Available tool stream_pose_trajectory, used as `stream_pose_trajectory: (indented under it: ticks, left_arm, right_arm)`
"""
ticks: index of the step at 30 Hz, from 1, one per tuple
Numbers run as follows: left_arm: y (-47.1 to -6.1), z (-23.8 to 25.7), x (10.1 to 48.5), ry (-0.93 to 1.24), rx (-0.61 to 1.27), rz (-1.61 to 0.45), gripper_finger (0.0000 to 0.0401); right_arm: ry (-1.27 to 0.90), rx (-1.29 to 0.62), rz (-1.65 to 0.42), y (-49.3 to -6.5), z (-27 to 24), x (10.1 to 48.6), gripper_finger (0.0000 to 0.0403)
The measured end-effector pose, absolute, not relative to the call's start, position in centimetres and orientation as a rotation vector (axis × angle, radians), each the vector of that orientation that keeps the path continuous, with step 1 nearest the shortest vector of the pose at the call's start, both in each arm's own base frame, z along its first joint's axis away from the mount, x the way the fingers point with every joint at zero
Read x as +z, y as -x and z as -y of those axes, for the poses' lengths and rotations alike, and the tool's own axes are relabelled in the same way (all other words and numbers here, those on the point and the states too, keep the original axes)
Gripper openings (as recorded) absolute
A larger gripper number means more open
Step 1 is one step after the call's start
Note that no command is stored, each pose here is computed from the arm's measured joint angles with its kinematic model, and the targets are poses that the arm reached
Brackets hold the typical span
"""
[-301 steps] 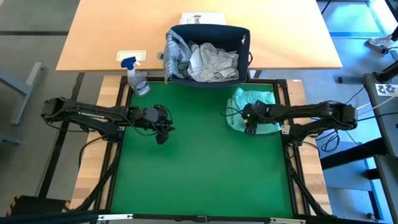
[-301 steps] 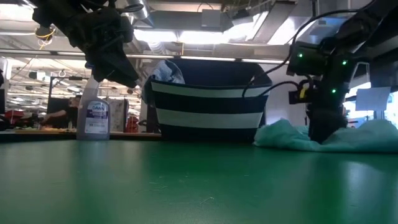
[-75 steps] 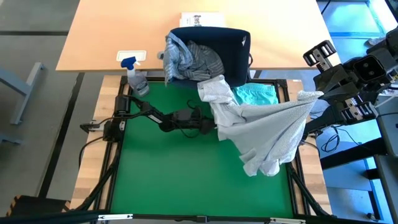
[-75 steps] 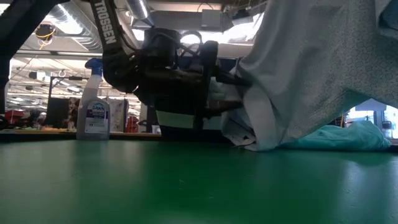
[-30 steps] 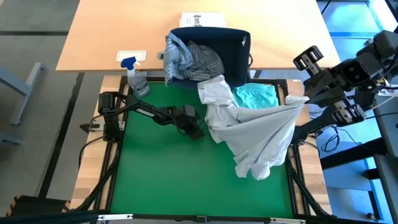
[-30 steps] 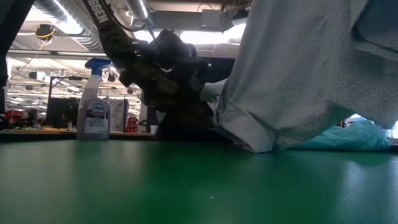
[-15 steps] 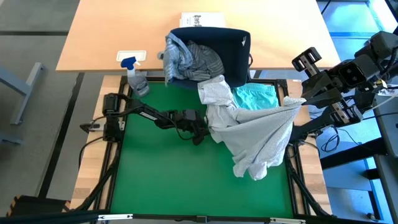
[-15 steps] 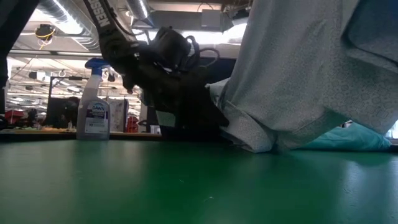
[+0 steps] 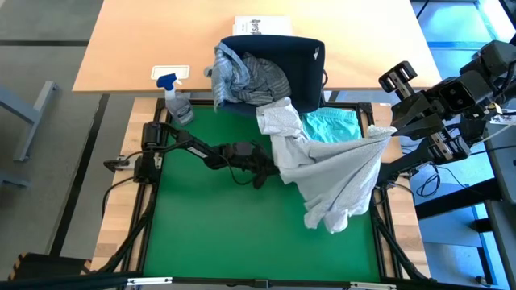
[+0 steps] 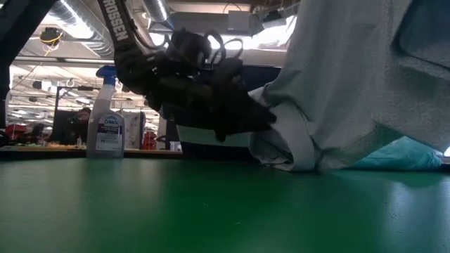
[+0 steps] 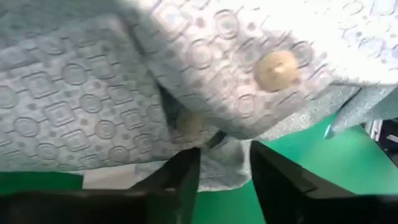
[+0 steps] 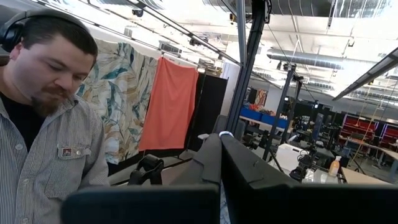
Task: Fold laundry
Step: Remove the white polo shirt from the blue laundry bin
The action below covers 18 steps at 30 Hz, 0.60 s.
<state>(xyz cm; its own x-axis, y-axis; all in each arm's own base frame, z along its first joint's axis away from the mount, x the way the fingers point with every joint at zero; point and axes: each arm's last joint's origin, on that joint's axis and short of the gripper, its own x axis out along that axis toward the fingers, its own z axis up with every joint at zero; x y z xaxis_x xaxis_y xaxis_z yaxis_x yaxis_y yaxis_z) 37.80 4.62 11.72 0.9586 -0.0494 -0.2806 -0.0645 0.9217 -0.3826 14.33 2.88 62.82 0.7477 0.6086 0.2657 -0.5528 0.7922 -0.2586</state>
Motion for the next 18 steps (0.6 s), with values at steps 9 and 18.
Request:
stream_pose_trajectory:
  ticks: [9, 18]
  left_arm:
    - [-37.7, -4.5, 12.1, 0.441, -0.037, -0.305, 0.0006]
    - [-34.3, -4.4, 20.9, 0.373, -0.063, -0.341, 0.0002]
  right_arm:
    - [0.167, 0.638, 0.348, -14.3, -2.9, 62.8, 0.0001]
    - [0.162, 0.64, 0.325, -14.5, -2.9, 62.6, 0.0001]
